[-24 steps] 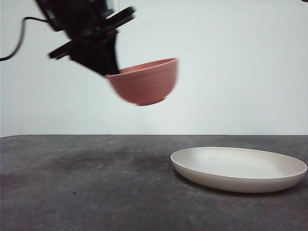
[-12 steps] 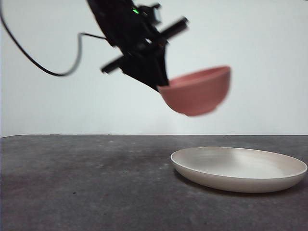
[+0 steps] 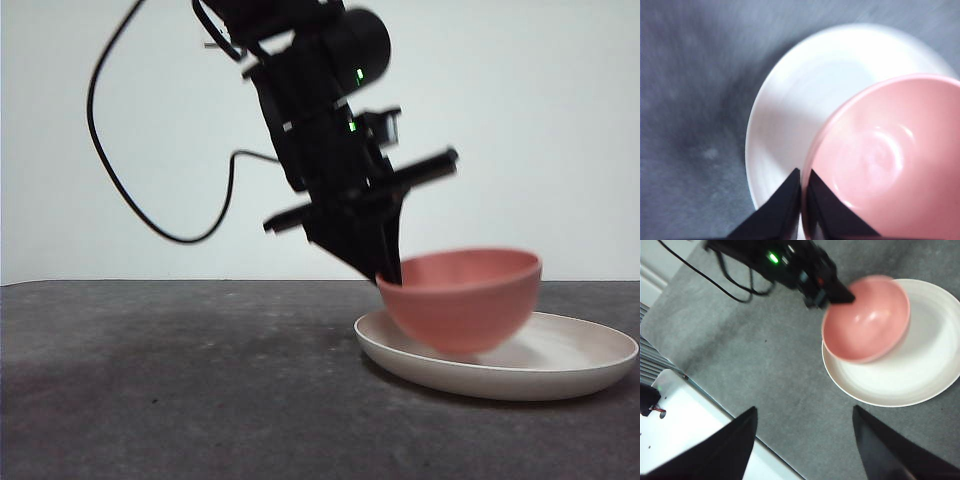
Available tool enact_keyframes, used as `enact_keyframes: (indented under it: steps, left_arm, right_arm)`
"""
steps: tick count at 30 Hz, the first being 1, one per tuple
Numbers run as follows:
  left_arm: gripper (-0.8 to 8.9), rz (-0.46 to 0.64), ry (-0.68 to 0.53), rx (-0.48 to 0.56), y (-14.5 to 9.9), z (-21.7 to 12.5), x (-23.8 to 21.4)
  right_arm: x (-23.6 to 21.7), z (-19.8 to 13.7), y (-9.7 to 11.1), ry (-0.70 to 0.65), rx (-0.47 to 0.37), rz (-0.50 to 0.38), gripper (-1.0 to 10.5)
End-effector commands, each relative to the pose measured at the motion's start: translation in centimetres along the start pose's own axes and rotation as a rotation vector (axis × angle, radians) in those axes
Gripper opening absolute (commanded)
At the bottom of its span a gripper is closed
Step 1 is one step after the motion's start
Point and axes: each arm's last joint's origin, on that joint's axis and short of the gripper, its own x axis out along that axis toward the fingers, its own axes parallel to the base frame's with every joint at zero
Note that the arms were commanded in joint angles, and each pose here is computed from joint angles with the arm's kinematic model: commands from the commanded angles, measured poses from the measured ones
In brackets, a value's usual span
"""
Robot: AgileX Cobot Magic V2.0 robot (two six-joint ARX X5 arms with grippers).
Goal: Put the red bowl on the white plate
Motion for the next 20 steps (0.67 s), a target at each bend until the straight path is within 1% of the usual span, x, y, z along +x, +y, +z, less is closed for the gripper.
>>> enact_keyframes:
  steps: [1, 5, 7, 9, 12, 14, 16, 20]
  left_arm:
    - [0.10, -0.004, -0.005, 0.011, -0.8, 0.3, 1.0]
    - [0.10, 0.009, -0.003, 0.023, -1.3, 0.1, 1.5]
    - [0.11, 0.006, -0.005, 0.028, -1.5, 0.0, 1.5]
    - [0.61, 0.004, -0.003, 0.031, -1.7, 0.0, 1.5]
    - [2.05, 0.003, 0.004, 0.033, -1.8, -0.1, 1.5]
    - [2.63, 0.001, 0.007, 0.036, -1.9, -0.2, 1.5]
    - [2.83, 0.000, 0.006, 0.036, -2.0, -0.1, 1.4]
    - [2.84, -0.011, -0.036, 0.041, -2.3, 0.4, -0.2]
  right_arm:
    - [-0.6, 0.2, 0.4, -0.025, 0.006, 0.001, 3.0]
    - [-0.8, -0.2, 0.5, -0.025, 0.012, -0.030, 3.0]
    - [-0.8, -0.3, 0.5, -0.016, 0.019, -0.031, 3.0]
    - [-0.8, -0.4, 0.5, -0.005, 0.025, -0.031, 3.0]
    - [-0.8, -0.4, 0.5, -0.001, 0.028, -0.032, 3.0]
    - [-0.8, -0.4, 0.5, 0.000, 0.029, -0.032, 3.0]
    - [-0.8, -0.4, 0.5, 0.000, 0.029, -0.032, 3.0]
    - [-0.8, -0.5, 0.5, 0.008, 0.033, -0.033, 3.0]
